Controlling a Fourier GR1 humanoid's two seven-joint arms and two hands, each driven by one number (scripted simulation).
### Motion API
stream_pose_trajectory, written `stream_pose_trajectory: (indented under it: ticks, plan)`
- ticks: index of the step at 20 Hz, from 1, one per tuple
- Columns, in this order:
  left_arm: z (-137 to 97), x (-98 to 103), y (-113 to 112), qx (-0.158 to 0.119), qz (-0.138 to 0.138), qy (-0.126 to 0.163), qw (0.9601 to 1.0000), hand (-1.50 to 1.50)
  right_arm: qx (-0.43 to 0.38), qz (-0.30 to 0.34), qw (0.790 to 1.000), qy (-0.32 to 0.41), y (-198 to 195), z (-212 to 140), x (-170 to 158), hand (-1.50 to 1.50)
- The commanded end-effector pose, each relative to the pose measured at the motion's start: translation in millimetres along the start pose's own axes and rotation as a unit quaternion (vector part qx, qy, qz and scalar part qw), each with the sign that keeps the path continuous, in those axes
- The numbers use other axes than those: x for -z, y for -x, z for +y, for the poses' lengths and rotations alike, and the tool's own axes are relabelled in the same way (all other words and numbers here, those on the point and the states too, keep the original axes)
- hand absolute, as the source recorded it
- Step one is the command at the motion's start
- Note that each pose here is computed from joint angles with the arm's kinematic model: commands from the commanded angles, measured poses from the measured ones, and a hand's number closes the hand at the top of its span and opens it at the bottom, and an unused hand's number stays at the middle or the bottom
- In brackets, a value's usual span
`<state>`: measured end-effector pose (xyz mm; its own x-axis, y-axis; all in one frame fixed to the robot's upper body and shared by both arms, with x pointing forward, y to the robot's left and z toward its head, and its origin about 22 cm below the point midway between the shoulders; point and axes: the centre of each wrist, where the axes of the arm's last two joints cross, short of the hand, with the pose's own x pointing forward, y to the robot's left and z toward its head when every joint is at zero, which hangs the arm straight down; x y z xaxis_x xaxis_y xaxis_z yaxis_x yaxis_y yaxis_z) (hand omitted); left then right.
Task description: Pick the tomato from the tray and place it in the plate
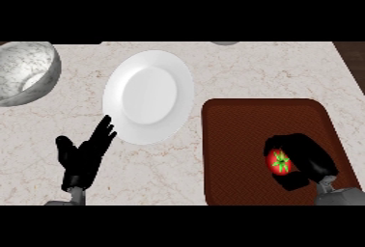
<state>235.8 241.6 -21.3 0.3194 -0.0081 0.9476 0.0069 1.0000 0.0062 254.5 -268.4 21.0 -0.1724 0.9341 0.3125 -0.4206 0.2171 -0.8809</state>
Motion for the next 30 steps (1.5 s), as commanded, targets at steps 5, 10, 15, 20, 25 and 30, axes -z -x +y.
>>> stream_pose_trajectory:
  ticks: [5,10,15,20,25,30]
  plan:
    - [-19.8,2.3,9.3,-0.002,0.022,-0.005,0.9997,0.0,-0.014,-0.009,0.997,0.075,-90.8,24.2,11.5,1.5]
    - [-13.8,2.2,3.7,0.01,0.007,0.023,0.9997,0.0,-0.024,-0.011,0.991,0.131,-169.3,35.8,29.0,1.5]
    - [-21.5,3.8,6.2,0.009,0.017,0.037,0.9991,0.0,-0.032,-0.05,0.962,0.265,-212.2,20.8,23.5,1.5]
    - [-23.3,7.2,3.9,0.017,0.018,0.048,0.9985,0.0,-0.023,-0.048,0.927,0.372,-240.8,15.9,18.3,1.5]
    - [-21.8,9.3,5.8,0.02,0.028,0.05,0.9982,0.0,0.052,-0.025,0.888,0.457,-255.7,14.2,13.6,1.5]
    - [-23.0,8.3,5.7,0.017,0.027,0.05,0.9982,0.0,0.106,0.003,0.85,0.516,-265.6,13.3,18.1,1.5]
